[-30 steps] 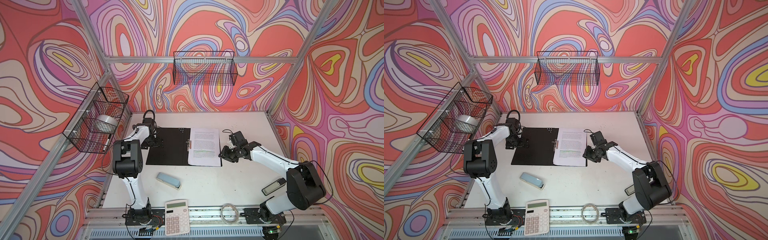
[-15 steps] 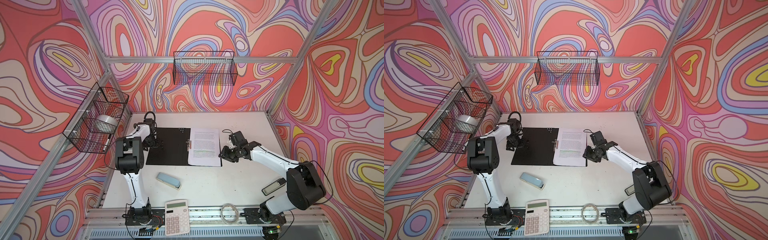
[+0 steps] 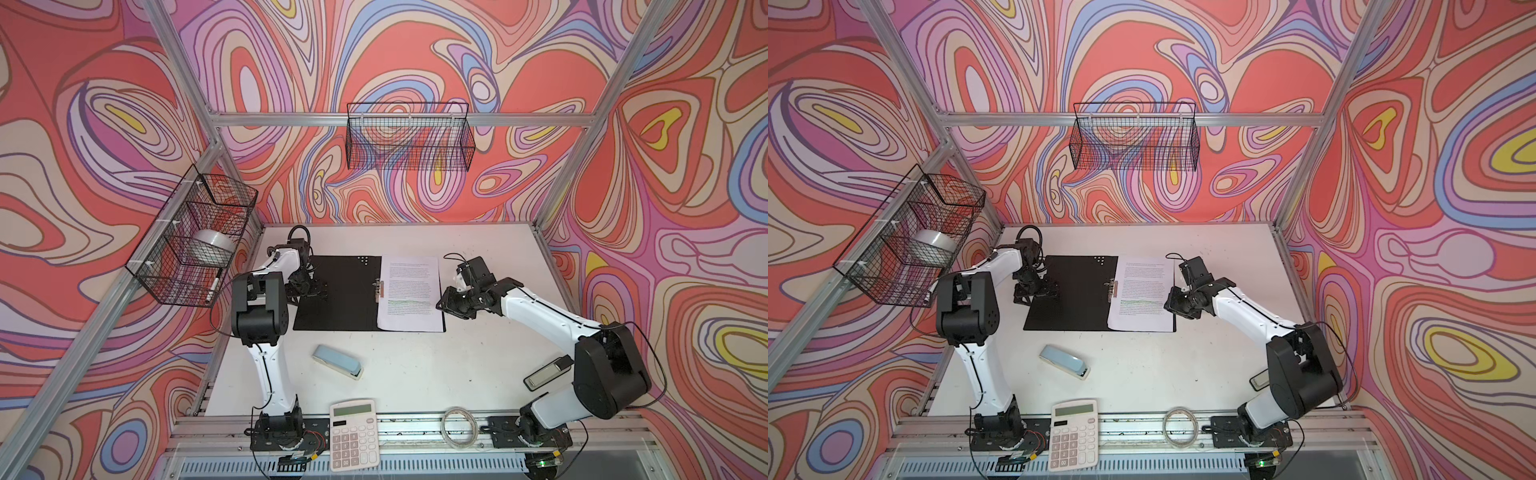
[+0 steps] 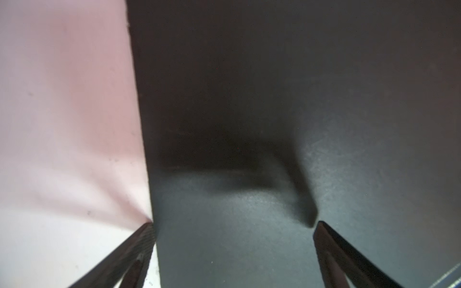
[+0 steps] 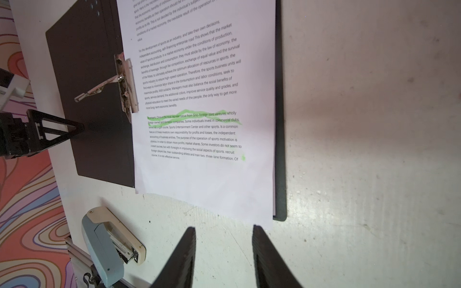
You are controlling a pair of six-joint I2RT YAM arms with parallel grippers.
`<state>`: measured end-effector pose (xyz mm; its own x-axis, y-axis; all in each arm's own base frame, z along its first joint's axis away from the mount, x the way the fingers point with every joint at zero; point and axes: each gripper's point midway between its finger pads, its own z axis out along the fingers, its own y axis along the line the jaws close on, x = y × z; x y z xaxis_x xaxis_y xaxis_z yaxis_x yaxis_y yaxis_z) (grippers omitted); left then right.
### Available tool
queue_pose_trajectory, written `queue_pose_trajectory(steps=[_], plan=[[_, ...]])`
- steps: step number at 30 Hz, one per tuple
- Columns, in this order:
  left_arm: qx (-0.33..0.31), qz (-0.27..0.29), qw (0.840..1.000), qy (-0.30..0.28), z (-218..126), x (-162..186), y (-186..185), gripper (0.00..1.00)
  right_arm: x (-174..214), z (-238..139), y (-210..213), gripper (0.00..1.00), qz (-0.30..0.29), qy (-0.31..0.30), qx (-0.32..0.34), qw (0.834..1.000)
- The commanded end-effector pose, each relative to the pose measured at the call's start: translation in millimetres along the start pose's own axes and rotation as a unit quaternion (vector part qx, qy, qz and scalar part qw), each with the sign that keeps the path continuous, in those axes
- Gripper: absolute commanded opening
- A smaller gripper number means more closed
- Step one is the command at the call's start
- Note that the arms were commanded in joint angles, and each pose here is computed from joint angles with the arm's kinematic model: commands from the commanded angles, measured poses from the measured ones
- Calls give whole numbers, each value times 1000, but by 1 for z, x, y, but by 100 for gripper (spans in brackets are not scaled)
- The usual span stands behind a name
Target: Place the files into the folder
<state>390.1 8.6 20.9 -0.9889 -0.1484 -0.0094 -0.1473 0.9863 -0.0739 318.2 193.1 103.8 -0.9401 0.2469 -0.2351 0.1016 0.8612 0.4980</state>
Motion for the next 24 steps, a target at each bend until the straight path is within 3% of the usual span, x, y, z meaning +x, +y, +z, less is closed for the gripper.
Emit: queue_pose_trajectory(steps=[1,8,17,24], plan=[[57,-17,997,42,9,17,-18,98,-3,0,0,40,-4,-3,4,1000],[113,-6,991,70,13,26,-37,96,-8,-6,5,39,-8,-9,3,1000],[152,29,986,60,3,23,-58,95,-22,-8,24,38,-39,-5,-14,999],[138,88,986,5,-20,15,-69,94,-52,-11,41,38,-60,-13,7,998]])
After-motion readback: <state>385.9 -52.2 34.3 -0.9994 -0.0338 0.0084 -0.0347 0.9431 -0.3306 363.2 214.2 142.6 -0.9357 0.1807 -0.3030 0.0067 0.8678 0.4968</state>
